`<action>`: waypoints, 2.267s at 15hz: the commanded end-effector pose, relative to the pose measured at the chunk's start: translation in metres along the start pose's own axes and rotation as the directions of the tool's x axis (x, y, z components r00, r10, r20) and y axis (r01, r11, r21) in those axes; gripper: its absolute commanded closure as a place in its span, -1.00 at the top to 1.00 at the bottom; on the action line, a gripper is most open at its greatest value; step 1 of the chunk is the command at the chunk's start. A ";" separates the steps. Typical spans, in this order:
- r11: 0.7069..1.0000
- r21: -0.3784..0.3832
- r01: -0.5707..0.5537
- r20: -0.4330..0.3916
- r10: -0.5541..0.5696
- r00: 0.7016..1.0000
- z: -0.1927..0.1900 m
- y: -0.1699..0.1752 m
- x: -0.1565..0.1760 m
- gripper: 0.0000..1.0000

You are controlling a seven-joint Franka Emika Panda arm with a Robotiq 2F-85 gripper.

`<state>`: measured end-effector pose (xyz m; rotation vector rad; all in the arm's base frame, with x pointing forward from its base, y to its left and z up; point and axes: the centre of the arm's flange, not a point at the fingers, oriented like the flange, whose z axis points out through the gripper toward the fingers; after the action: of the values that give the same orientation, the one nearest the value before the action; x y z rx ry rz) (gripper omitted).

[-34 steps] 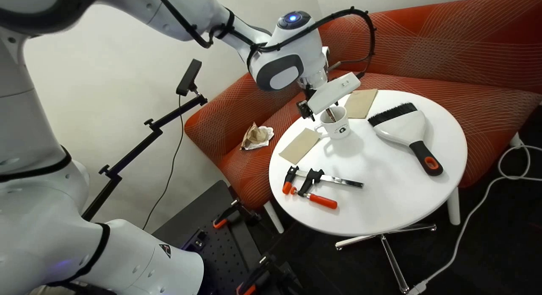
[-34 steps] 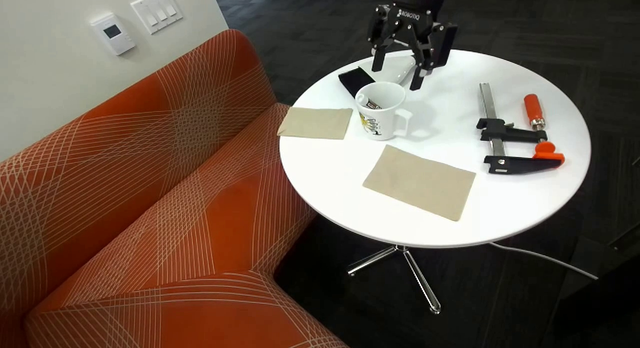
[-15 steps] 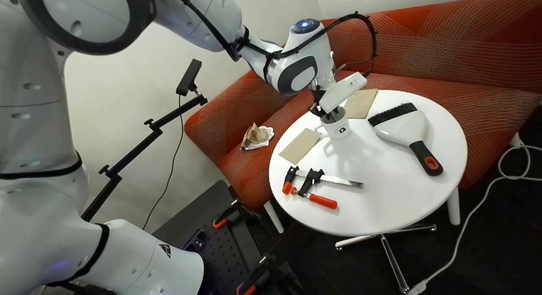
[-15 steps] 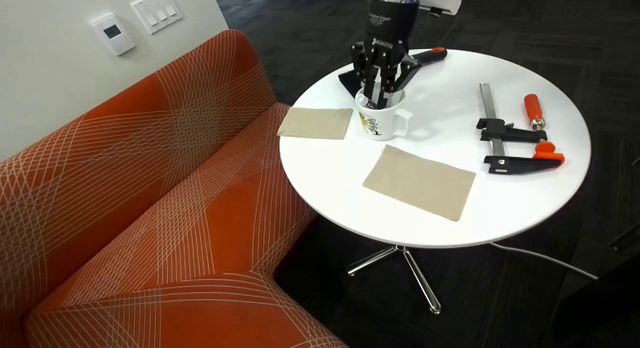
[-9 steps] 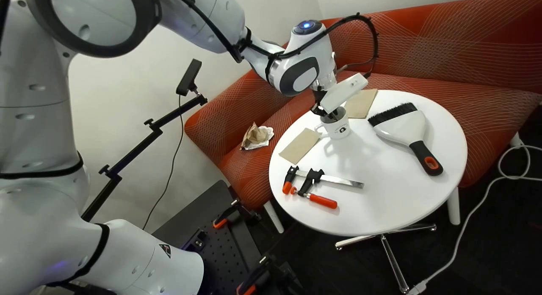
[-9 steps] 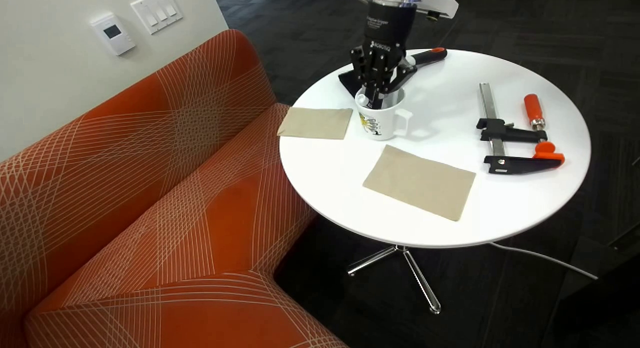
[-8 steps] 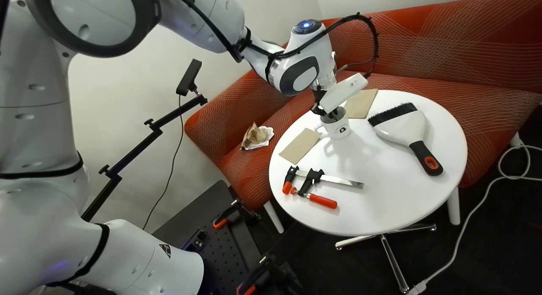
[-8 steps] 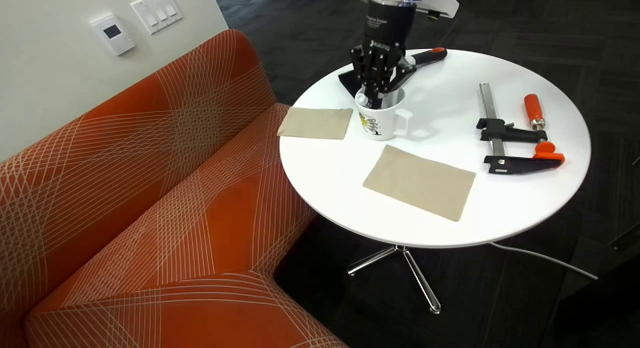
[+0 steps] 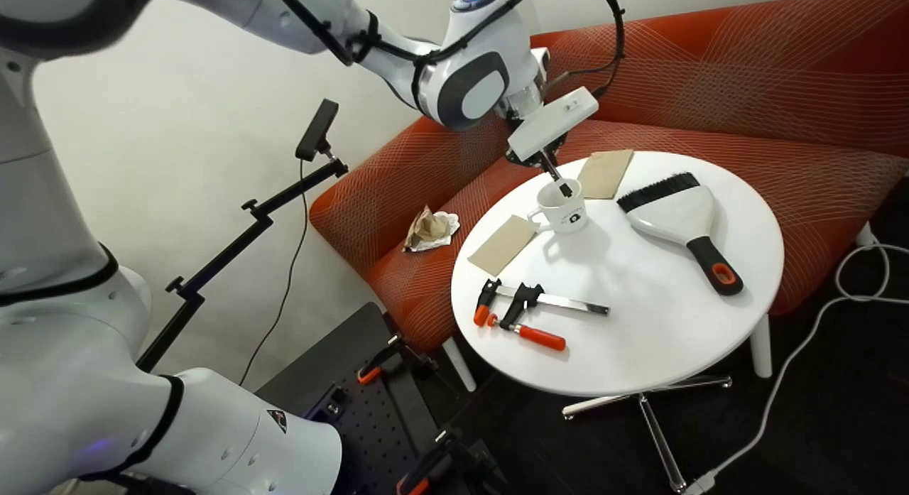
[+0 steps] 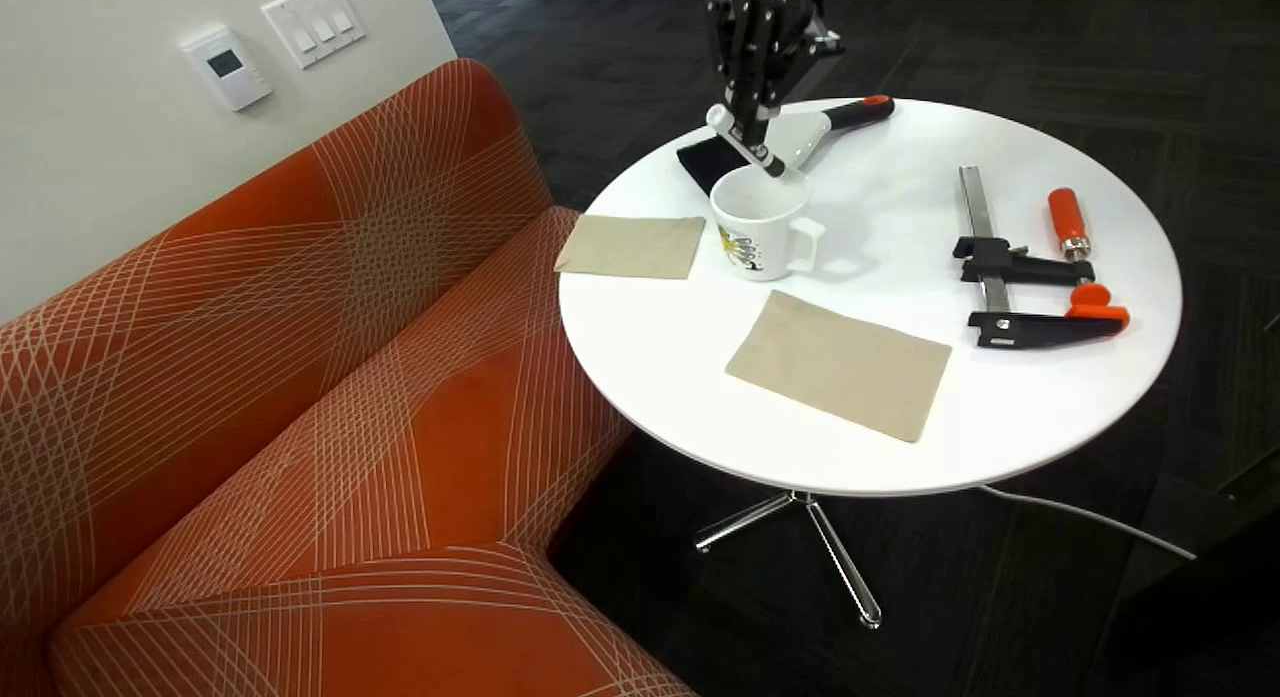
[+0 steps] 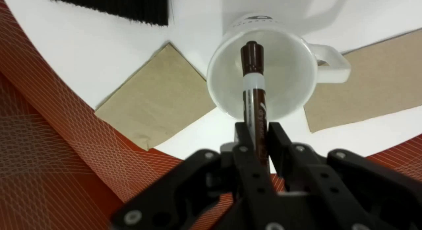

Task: Put the marker on the table

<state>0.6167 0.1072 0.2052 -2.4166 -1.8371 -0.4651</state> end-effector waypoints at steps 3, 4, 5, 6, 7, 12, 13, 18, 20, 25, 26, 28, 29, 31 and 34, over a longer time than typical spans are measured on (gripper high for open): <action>0.994 -0.075 -0.073 0.048 0.077 0.996 -0.088 -0.039 -0.012 -0.90; 0.992 -0.088 -0.091 0.055 0.096 0.994 -0.094 -0.043 -0.018 -0.90; 0.989 -0.096 -0.116 0.067 0.123 0.990 -0.097 -0.046 -0.025 -0.90; 0.984 -0.102 -0.146 0.073 0.154 0.985 -0.098 -0.048 -0.033 -0.90; 0.980 -0.101 -0.169 0.074 0.177 0.981 -0.098 -0.049 -0.041 -0.90; 0.965 -0.105 -0.240 0.097 0.250 0.963 -0.068 -0.049 -0.079 -0.90; 0.966 -0.110 -0.234 0.105 0.245 0.964 -0.062 -0.050 -0.083 -0.90; 0.988 -0.136 -0.078 0.161 0.100 0.982 -0.027 -0.058 -0.094 -0.90; 0.992 -0.125 -0.001 0.187 0.025 0.982 -0.013 -0.063 -0.095 -0.90; 0.987 -0.066 0.144 0.218 -0.126 0.968 0.017 -0.078 -0.087 -0.90; 0.985 -0.049 0.164 0.223 -0.149 0.963 0.022 -0.081 -0.084 -0.90; 0.980 -0.012 0.198 0.226 -0.190 0.955 0.033 -0.088 -0.079 -0.90; 0.977 0.000 0.212 0.228 -0.207 0.951 0.037 -0.091 -0.077 -0.90; 0.970 0.024 0.242 0.234 -0.240 0.942 0.047 -0.096 -0.074 -0.90; 0.960 0.049 0.275 0.242 -0.278 0.930 0.055 -0.103 -0.071 -0.90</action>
<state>0.5095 0.0758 0.1256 -2.3221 -2.2503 -0.1934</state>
